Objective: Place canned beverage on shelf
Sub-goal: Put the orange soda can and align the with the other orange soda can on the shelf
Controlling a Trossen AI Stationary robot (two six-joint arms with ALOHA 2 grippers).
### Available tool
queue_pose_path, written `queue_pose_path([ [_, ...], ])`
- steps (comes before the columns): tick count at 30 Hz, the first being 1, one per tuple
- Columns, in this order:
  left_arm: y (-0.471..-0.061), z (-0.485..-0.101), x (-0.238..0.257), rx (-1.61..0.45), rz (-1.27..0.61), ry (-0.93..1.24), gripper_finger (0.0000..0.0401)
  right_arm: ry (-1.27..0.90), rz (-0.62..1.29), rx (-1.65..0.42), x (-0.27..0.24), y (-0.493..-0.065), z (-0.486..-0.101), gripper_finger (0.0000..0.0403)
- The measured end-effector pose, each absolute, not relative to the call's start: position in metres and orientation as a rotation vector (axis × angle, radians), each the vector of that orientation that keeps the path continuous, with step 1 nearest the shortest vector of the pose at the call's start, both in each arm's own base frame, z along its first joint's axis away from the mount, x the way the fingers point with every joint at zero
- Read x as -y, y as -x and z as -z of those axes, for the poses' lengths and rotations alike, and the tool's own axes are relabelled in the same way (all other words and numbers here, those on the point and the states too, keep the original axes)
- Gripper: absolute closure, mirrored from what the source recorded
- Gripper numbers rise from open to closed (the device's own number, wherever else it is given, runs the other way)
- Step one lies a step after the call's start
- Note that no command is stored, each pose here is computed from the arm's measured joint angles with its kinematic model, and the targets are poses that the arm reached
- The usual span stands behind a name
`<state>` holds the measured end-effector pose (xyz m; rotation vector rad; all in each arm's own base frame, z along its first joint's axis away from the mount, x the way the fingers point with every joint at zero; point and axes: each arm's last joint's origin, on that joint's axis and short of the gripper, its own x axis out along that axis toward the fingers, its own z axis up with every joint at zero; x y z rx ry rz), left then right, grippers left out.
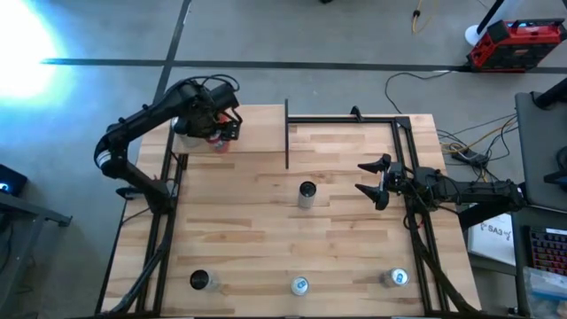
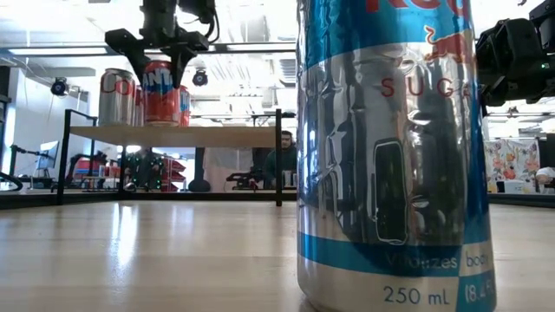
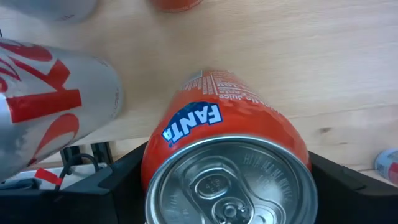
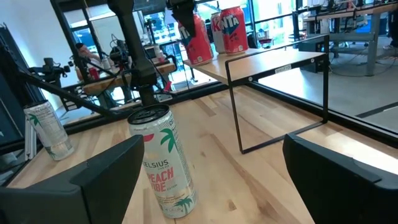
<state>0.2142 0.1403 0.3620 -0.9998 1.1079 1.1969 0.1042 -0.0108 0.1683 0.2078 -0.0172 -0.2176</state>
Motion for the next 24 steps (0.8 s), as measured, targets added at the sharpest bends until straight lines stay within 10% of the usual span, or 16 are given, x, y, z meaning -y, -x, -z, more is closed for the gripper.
queue_pose_path([
  [24, -0.213, -0.366, -0.157, -1.084, -1.208, 1.035, 0.0115, -0.208, 0.217, 0.017, 0.011, -0.104, -0.168, 0.0035],
])
